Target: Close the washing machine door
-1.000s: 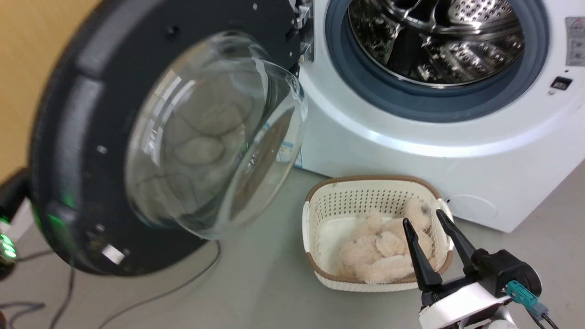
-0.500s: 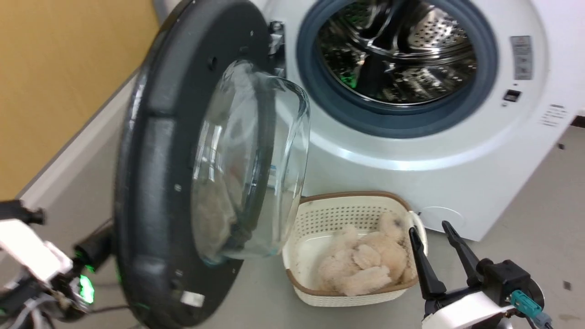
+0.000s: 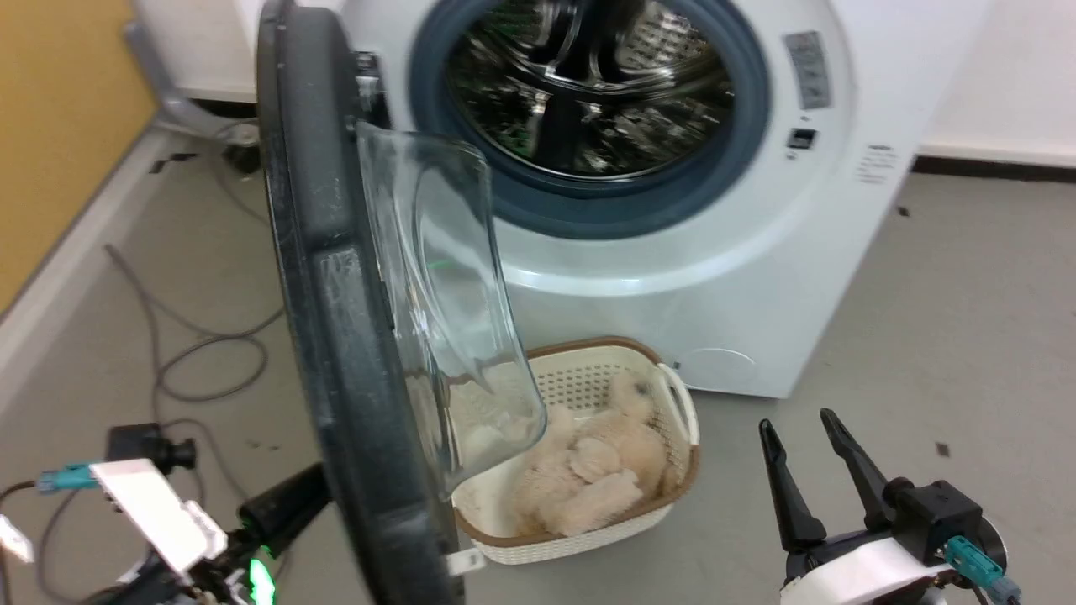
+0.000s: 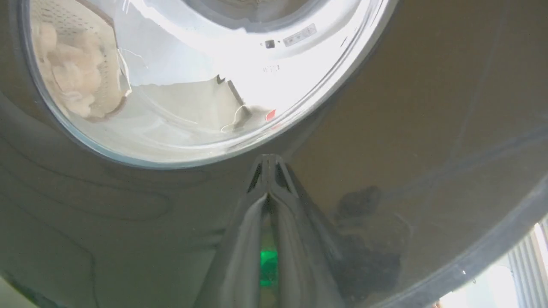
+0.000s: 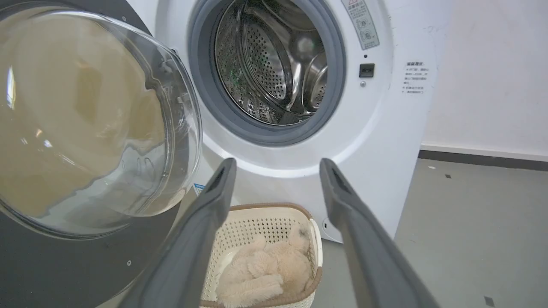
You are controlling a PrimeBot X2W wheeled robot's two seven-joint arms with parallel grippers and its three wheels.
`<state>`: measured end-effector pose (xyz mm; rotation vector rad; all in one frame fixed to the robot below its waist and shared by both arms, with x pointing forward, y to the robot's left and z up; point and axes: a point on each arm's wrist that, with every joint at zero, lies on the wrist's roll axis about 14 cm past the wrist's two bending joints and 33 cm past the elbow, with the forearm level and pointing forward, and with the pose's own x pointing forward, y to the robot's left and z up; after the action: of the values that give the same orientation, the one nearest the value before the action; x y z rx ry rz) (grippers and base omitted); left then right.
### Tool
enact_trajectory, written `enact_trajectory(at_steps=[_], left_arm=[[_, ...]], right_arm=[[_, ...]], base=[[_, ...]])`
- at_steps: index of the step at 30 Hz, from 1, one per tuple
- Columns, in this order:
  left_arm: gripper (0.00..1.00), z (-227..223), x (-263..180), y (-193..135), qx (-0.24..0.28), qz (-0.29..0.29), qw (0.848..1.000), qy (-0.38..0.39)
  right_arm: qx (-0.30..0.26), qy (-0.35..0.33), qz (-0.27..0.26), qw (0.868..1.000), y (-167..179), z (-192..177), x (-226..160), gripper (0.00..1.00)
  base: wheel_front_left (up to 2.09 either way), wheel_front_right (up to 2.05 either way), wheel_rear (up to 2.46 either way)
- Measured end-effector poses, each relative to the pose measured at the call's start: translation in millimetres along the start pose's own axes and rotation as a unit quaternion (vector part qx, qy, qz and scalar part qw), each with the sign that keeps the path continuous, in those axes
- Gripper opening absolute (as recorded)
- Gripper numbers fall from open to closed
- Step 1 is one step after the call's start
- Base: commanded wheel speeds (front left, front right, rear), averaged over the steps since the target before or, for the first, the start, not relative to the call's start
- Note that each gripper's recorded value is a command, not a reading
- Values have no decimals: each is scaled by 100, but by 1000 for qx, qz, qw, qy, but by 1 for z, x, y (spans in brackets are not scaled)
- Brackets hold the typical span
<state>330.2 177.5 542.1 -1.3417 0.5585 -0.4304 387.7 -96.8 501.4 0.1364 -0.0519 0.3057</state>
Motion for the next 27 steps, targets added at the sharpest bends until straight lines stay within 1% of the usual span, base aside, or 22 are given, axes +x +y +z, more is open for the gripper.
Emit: enact_trajectory(at_steps=[5, 9, 15, 22, 27], left_arm=[[0, -30, 38, 2, -18, -21, 998, 55], [0, -55, 69, -1, -35, -41, 994, 96], [0, -87, 108, -1, -50, -53, 986, 152], [0, -103, 158, -8, -56, -74, 981, 171], [0, -103, 197, -9, -69, -82, 984, 144]], right_arm=[[-2, 2, -40, 999, -25, 0, -14, 100], [-5, 6, -71, 997, -43, -2, -26, 100], [-10, 12, -117, 993, -69, -3, -43, 100], [-15, 18, -175, 984, -100, -4, -67, 100], [-16, 28, -210, 977, -116, -7, -85, 100]], base=[[0, 0, 0], [0, 0, 0], [0, 0, 0], [0, 0, 0], [0, 0, 0]])
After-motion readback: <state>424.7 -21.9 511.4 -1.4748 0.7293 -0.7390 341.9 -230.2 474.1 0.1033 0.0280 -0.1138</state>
